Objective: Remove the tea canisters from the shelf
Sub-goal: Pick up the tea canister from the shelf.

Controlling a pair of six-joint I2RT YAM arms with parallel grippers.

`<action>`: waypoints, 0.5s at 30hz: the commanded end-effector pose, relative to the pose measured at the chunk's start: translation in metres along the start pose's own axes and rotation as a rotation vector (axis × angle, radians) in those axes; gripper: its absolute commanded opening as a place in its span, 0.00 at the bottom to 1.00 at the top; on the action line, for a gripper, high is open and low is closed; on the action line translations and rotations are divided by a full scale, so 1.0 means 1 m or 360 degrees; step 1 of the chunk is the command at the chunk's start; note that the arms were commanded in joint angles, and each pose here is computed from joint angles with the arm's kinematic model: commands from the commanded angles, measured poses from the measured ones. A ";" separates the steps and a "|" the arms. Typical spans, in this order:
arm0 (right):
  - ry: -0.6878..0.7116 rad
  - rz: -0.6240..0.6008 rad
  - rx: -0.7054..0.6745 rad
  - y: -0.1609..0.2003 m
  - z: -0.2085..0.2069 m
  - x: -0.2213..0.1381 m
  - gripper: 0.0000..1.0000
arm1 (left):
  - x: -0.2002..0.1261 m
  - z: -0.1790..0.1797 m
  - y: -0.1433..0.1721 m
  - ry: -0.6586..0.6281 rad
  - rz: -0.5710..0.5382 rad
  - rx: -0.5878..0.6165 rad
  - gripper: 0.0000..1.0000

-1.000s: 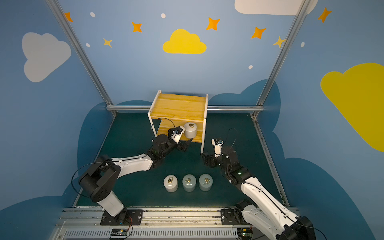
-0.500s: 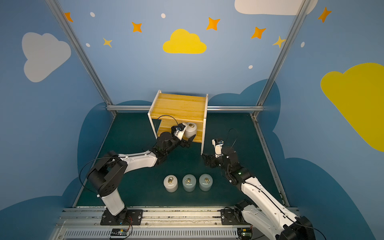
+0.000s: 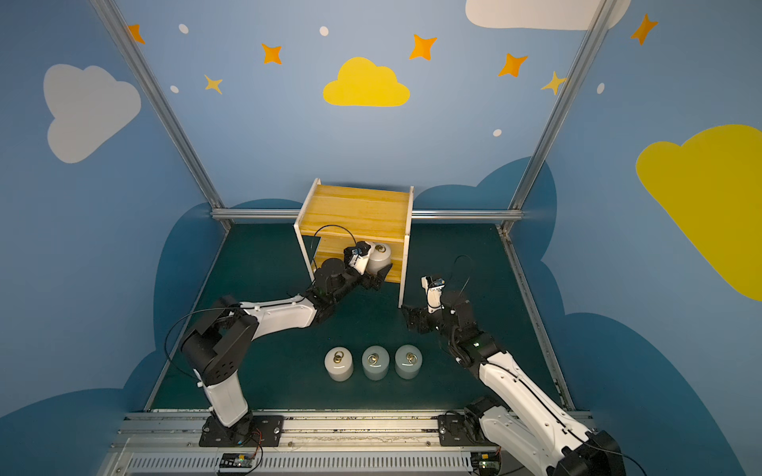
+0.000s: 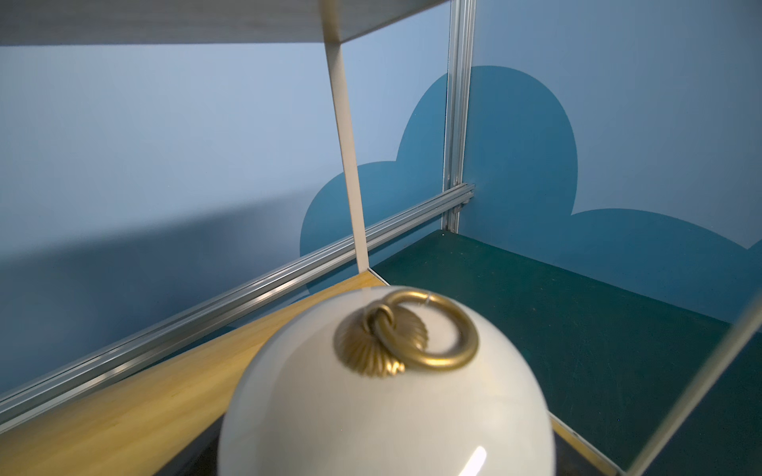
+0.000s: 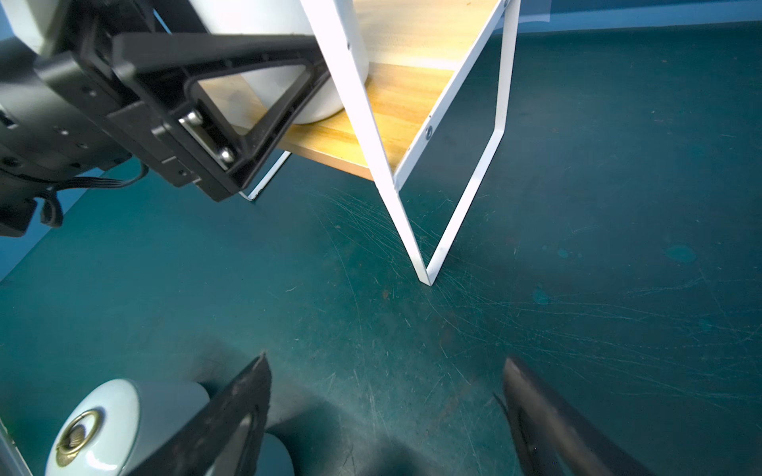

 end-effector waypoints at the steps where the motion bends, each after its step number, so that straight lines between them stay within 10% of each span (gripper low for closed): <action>1: -0.0008 -0.0008 0.0007 0.002 0.000 -0.003 0.89 | 0.008 -0.002 -0.008 0.0027 -0.0059 -0.0024 1.00; 15: -0.0001 -0.0006 0.0017 0.004 -0.002 -0.005 0.89 | 0.022 -0.003 -0.003 0.0028 -0.0040 -0.0029 0.96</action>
Point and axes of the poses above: each gripper's point midway between its finger pads, its own x axis out along the fingers, its own z axis along the line the jaws close on, y = z × x, the point moved 10 cm from there along -x, back along the fingers, and after that the axes turned 9 degrees about -x, right-handed, at the moved point
